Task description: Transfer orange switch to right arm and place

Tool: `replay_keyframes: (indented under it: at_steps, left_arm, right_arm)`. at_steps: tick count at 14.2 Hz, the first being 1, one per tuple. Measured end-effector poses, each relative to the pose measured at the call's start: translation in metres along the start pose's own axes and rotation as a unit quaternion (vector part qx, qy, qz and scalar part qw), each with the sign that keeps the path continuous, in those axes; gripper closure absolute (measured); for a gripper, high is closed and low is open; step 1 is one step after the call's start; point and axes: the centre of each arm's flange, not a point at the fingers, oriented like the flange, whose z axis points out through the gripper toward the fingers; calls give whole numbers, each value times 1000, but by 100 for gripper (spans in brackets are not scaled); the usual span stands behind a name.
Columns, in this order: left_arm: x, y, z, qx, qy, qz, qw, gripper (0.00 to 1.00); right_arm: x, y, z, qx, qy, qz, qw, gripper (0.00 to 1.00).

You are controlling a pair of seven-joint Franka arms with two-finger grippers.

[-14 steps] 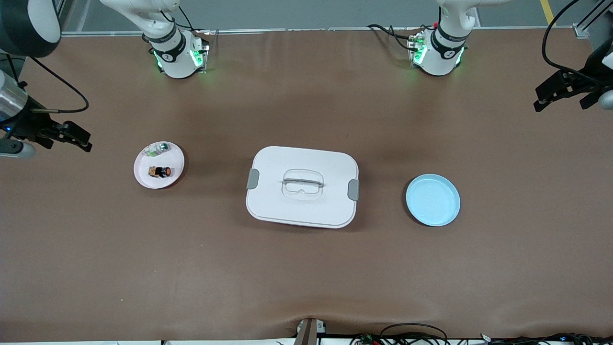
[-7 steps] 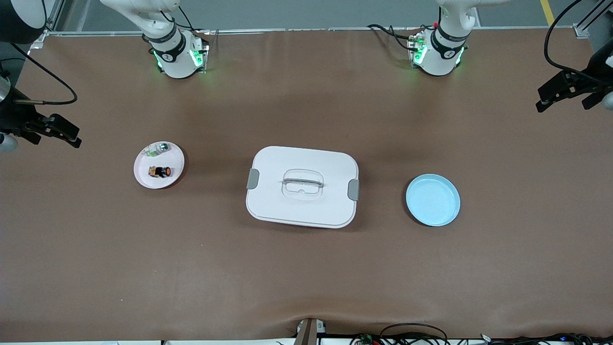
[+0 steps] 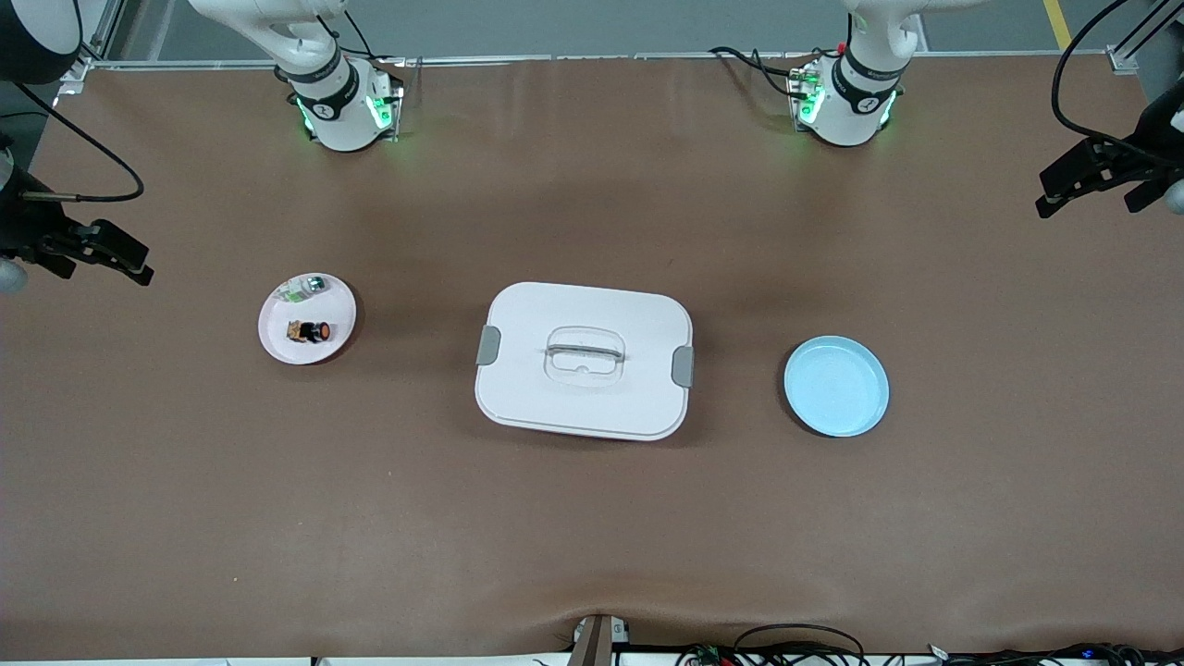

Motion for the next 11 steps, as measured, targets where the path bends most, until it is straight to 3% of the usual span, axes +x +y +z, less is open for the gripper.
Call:
replay_keyframes:
  at_steps: [8,11]
  left_arm:
    - [0,-1,0,0,0,-1,1000,0]
    - [1,-1,-1,0,1,-2,1000,0]
  right_arm:
    - [2,0,-8,1,6,0,1000,0]
    - [-2,1,-24,0,-7,1,1000,0]
